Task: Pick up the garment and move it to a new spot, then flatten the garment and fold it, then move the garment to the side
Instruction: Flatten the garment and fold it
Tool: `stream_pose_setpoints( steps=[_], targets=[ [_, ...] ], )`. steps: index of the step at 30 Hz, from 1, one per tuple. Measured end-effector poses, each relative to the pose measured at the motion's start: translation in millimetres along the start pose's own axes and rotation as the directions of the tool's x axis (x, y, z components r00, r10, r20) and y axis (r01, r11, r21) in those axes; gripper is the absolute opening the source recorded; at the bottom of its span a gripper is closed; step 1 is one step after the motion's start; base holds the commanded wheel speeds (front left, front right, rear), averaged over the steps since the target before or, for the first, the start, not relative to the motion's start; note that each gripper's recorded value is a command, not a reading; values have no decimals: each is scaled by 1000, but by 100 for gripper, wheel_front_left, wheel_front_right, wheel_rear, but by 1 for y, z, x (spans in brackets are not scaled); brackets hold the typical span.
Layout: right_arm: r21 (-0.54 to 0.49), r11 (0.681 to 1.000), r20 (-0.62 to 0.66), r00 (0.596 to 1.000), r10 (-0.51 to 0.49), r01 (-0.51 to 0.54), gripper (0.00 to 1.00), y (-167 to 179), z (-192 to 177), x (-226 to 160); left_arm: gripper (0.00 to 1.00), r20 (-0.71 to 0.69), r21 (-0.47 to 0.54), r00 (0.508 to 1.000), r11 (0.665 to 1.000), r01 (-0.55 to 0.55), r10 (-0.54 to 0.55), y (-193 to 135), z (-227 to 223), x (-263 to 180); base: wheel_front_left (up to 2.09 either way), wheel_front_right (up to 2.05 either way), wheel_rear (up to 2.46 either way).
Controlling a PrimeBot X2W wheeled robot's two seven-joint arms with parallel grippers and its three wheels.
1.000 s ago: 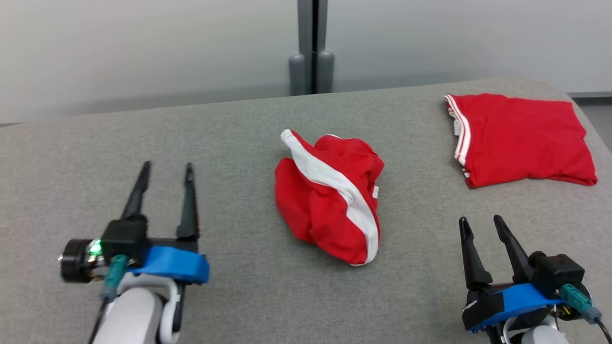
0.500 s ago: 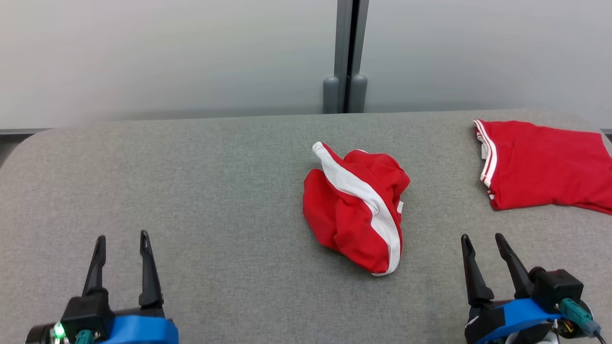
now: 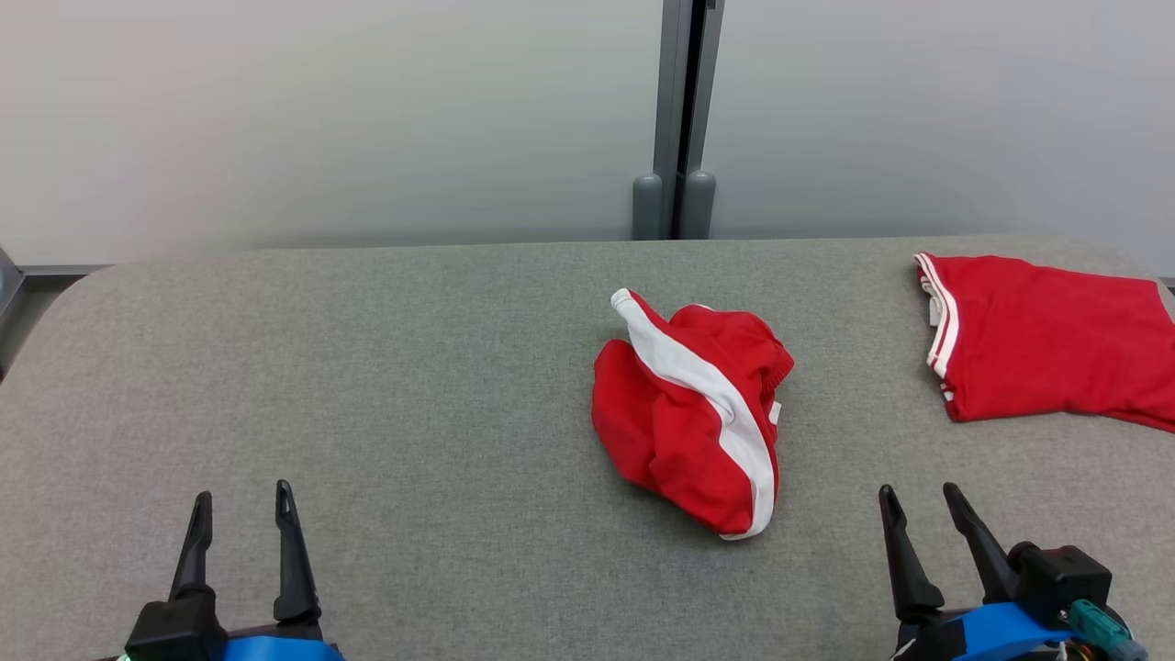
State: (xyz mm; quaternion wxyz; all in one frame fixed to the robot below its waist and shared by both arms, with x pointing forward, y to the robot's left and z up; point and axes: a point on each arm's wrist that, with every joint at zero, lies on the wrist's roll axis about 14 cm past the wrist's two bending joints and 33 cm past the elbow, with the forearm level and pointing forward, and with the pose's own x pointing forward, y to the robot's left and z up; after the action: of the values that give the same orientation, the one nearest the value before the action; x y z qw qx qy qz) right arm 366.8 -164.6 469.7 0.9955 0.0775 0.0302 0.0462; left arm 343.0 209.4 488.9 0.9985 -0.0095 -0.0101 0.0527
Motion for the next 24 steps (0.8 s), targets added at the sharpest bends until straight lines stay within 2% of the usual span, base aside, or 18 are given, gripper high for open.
stream_pose_setpoints(
  steps=[24],
  targets=[
    [8, 1000, -11, 1000, -4, 4, 100, -1, -3, -1, 100, -11, 13, 1000, 1000, -6, 6, 5, -5, 1, 0, 0, 0]
  ],
)
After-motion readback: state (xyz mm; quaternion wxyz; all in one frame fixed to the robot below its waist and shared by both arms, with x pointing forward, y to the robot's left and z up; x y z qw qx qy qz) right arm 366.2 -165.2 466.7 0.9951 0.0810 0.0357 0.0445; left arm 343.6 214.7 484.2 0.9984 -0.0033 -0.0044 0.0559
